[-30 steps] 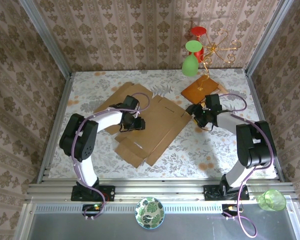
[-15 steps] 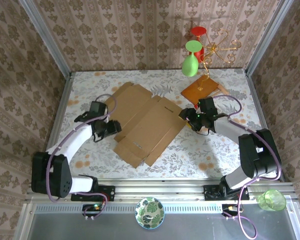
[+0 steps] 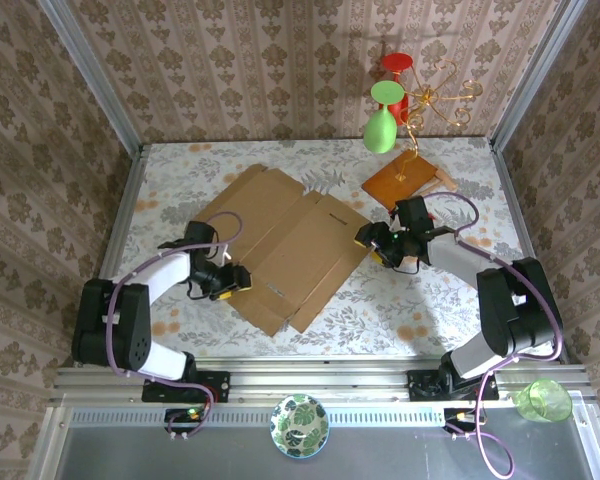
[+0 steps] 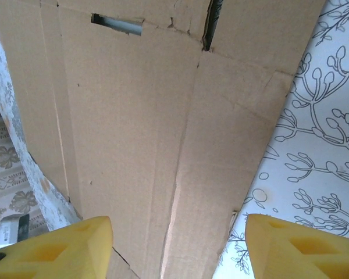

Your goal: Fold the paper box

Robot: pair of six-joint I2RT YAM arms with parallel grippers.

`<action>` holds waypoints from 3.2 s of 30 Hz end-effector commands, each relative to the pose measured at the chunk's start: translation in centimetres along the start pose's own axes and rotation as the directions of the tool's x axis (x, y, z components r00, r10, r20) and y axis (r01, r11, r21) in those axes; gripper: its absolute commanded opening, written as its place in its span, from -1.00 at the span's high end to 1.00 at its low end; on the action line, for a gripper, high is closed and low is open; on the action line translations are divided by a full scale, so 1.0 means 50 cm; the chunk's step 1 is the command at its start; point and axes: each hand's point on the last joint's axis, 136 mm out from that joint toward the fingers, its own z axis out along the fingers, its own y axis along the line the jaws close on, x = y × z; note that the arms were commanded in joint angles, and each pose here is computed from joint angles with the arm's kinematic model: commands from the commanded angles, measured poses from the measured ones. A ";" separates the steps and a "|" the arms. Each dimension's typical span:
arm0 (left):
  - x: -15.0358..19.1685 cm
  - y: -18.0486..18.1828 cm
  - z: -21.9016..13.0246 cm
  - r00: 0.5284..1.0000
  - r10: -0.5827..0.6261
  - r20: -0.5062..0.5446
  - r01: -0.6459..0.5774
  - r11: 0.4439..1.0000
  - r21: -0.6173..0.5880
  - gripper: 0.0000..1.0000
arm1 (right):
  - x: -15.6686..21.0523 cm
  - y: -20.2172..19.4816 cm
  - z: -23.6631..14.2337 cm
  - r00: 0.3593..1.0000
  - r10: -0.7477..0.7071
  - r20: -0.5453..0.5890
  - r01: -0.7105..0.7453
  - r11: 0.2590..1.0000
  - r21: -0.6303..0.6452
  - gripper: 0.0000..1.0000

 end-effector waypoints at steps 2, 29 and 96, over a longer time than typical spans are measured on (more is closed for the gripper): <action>-0.002 -0.022 0.009 1.000 0.017 -0.003 -0.017 0.997 0.079 -0.04 | 0.027 -0.002 -0.015 0.999 -0.018 -0.028 0.018 1.000 -0.011 -0.26; -0.001 -0.039 -0.029 0.993 0.099 -0.060 -0.098 0.995 0.011 0.14 | 0.020 -0.038 -0.057 0.997 0.003 -0.082 -0.003 1.000 0.002 -0.27; -0.084 -0.355 -0.181 0.995 -0.103 -0.011 0.090 0.810 0.580 1.00 | -0.046 0.042 -0.061 0.988 0.153 0.008 -0.142 0.932 -0.333 -0.83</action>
